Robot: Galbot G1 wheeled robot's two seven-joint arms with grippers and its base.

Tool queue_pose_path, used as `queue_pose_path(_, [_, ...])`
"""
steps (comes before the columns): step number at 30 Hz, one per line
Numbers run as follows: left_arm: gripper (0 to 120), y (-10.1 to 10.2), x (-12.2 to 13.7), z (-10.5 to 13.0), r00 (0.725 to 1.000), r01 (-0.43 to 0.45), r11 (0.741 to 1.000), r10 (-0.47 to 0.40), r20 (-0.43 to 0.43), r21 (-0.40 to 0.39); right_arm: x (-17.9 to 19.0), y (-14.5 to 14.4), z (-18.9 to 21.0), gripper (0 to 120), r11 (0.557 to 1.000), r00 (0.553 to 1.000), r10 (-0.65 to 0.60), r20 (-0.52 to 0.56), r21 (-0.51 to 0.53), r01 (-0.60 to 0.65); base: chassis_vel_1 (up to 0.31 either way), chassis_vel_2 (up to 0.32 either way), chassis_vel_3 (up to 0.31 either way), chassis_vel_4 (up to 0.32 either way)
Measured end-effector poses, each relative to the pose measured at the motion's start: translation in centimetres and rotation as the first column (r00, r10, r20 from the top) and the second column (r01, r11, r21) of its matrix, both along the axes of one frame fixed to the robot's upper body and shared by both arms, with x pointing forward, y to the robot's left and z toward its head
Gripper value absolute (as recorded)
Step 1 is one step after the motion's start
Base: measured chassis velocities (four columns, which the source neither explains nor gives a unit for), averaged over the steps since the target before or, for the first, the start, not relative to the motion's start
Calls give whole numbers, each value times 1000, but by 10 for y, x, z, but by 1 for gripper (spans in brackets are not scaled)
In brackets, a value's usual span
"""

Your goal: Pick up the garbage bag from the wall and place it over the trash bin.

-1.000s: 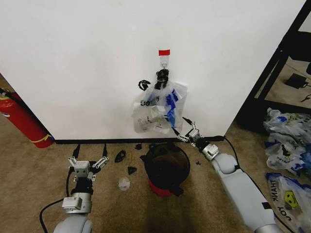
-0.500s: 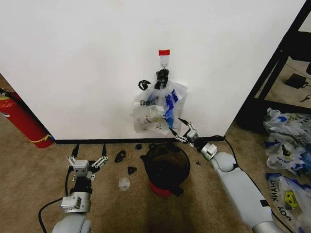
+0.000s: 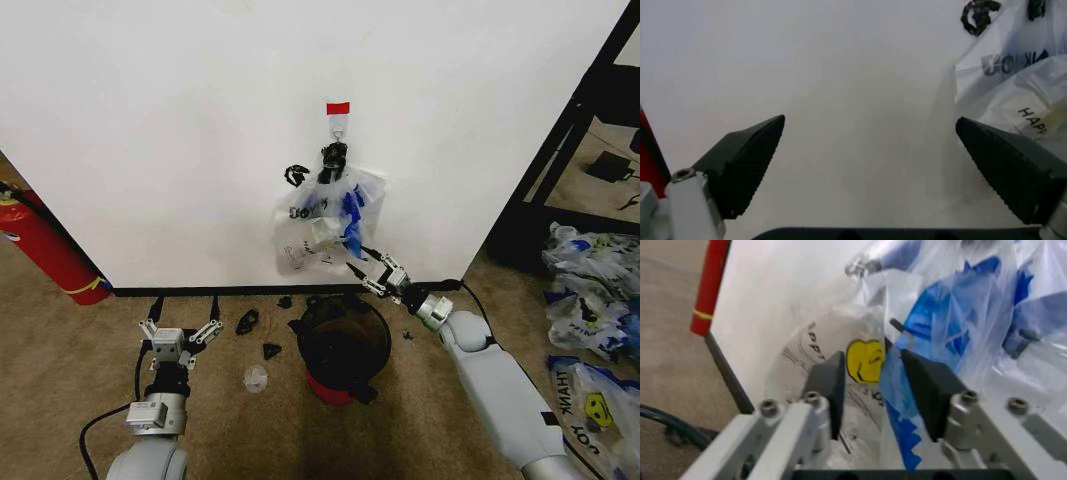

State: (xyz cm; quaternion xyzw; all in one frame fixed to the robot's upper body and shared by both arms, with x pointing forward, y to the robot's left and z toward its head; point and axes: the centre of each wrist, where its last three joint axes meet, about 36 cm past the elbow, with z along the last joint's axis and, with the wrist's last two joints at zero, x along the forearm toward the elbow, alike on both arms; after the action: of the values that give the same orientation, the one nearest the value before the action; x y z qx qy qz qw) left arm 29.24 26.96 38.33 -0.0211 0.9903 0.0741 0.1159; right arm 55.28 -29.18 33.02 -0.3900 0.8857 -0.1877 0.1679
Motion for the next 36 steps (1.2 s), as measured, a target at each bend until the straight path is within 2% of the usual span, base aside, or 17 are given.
queue_pose_path(2, [100,0,0,0,1000,0,1000,0,-1,0,3,2,1,26,1000,1000,-12,0,-4,12,0,0,0,0])
queue_pose_path(6, [100,1,0,-1,1000,-3,1000,3,-4,1,11,6,-1,7,999,999,-34,-11,-13,34,0,0,0,0])
queue_pose_path(7, [100,1,0,-2,1000,-4,1000,4,-5,1,13,7,-2,7,999,999,-35,-14,-15,35,0,0,0,0])
queue_pose_path(9, [100,2,0,-3,1000,-5,1000,5,-6,0,16,9,-4,14,999,999,-35,-20,-15,35,0,0,0,0])
queue_pose_path(10, [100,2,0,-3,1000,-5,1000,5,-6,0,16,9,-4,14,999,999,-35,-20,-15,35,0,0,0,0])
queue_pose_path(17, [100,2,2,-6,1000,-7,1000,7,-8,-3,19,15,-8,44,999,999,-38,-28,-9,38,0,0,0,0])
queue_pose_path(18, [100,2,2,-6,1000,-7,1000,7,-8,-3,19,15,-8,44,999,999,-38,-28,-9,38,0,0,0,0])
queue_pose_path(23, [100,1,4,-8,1000,-4,1000,4,-9,-6,21,13,-9,63,999,998,-52,-31,-9,52,0,0,0,0])
queue_pose_path(26, [100,1,5,-8,1000,-4,1000,4,-10,-7,21,12,-9,64,998,998,-59,-32,-9,59,0,0,0,0])
queue_pose_path(36, [100,1,6,-9,1000,-2,1000,2,-9,-5,17,5,-9,25,994,993,-111,-41,-5,111,0,0,0,0])
